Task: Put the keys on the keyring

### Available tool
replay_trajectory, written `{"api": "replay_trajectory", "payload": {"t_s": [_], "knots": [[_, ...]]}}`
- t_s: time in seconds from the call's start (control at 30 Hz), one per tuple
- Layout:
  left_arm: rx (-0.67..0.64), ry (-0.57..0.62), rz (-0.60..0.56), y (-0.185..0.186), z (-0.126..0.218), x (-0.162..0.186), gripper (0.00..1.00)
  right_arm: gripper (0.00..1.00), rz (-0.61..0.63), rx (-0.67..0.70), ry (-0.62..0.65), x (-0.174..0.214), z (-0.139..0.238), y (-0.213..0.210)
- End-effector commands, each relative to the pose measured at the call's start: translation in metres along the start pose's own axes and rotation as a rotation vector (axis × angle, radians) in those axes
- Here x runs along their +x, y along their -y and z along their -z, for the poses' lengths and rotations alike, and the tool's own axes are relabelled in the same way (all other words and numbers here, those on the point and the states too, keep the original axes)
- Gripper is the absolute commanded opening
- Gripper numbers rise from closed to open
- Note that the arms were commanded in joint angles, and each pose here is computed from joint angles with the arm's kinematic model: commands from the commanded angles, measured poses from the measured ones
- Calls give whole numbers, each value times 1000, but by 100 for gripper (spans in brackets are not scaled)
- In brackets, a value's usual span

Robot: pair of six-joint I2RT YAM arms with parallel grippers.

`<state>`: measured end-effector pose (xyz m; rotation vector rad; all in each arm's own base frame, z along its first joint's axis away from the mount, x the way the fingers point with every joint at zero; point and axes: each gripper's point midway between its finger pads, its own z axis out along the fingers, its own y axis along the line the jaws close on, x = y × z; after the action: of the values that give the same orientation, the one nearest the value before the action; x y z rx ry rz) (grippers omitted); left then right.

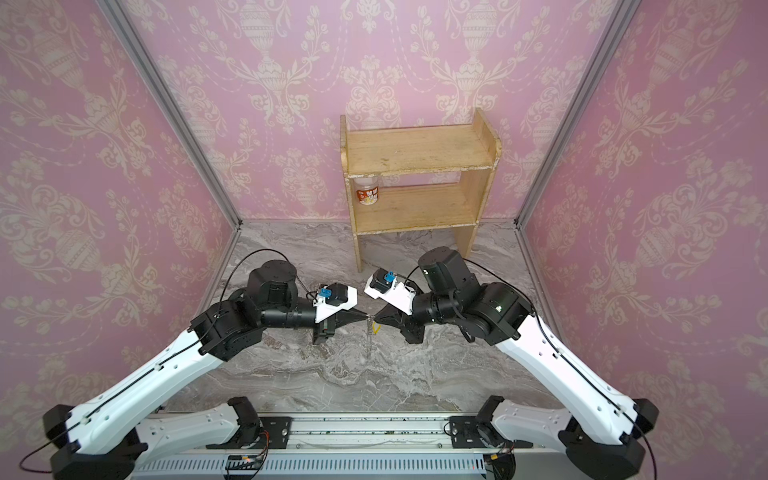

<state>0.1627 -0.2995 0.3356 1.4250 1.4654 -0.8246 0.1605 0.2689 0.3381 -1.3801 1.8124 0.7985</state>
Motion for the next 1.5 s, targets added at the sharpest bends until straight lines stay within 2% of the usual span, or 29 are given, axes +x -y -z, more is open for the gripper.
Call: {"api": "replay_trajectory", "payload": {"t_s": [0.0, 0.3, 0.53, 0.7, 1.07, 1.47], "knots": [[-36, -93, 30, -7, -4, 19, 0, 0, 65, -26, 66, -15, 10, -13], [-63, -82, 46, -14, -4, 10, 0, 0, 76, -43, 26, -6, 3, -18], [-82, -63, 36, -15, 1, 6, 0, 0, 62, 29, -22, 10, 3, -7], [-86, 7, -4, -8, 7, 3, 0, 0, 10, 77, 2, 17, 5, 6], [-83, 6, 6, -9, 7, 0, 0, 0, -26, 78, 61, 4, 0, 13], [-92, 20, 14, -11, 7, -3, 0, 0, -61, 74, 65, 4, -8, 16]]}}
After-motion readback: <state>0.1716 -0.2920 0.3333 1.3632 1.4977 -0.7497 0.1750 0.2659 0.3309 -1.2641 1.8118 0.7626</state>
